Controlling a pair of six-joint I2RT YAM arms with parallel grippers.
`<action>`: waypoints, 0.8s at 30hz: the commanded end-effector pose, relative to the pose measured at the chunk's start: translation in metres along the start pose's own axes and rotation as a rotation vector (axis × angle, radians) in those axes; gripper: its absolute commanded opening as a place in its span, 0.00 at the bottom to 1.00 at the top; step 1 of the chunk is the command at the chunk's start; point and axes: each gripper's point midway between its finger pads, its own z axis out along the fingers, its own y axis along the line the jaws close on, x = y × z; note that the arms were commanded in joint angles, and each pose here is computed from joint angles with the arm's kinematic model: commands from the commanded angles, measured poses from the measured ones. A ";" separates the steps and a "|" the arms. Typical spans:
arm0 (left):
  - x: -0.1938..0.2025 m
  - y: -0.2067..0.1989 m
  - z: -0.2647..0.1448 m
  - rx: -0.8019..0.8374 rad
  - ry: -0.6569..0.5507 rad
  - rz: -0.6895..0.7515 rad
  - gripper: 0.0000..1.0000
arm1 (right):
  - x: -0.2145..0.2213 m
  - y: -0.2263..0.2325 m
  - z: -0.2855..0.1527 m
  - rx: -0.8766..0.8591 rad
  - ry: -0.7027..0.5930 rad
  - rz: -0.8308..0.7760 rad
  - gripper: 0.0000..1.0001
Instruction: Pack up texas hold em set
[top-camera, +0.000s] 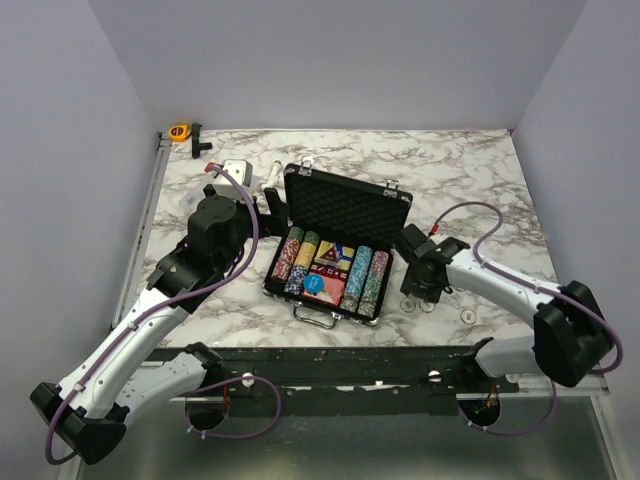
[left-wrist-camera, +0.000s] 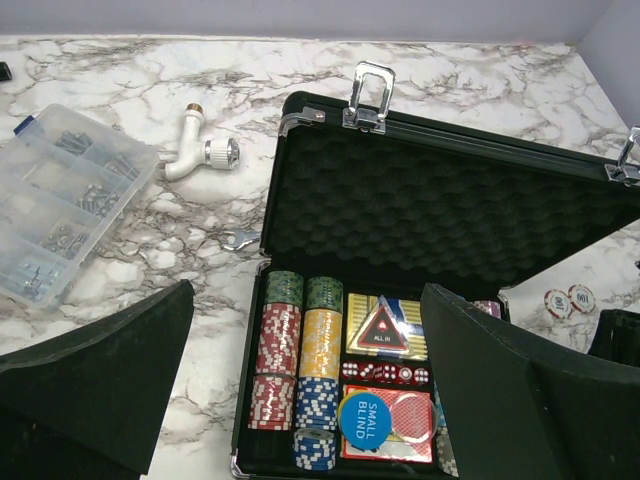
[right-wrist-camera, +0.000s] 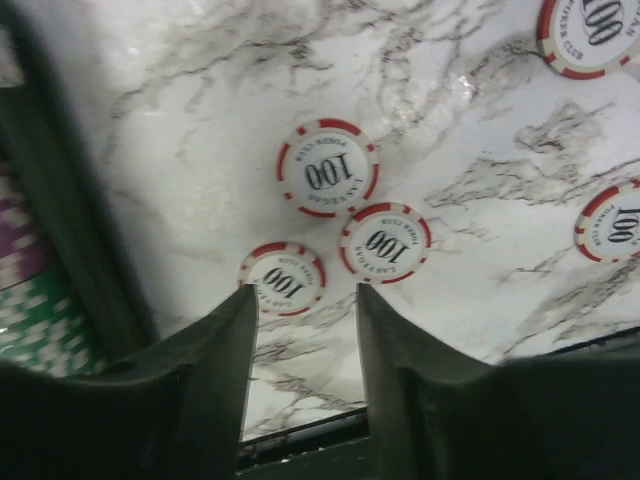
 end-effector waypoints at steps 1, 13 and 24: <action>-0.013 -0.005 -0.007 0.027 -0.024 -0.008 0.95 | -0.012 0.018 -0.021 -0.153 -0.049 -0.035 0.54; -0.012 -0.006 -0.007 0.036 -0.016 -0.005 0.95 | 0.008 0.027 -0.006 -0.166 0.054 -0.085 0.70; -0.012 -0.009 -0.006 0.050 -0.011 -0.004 0.95 | 0.022 0.035 0.005 -0.157 0.140 -0.108 0.69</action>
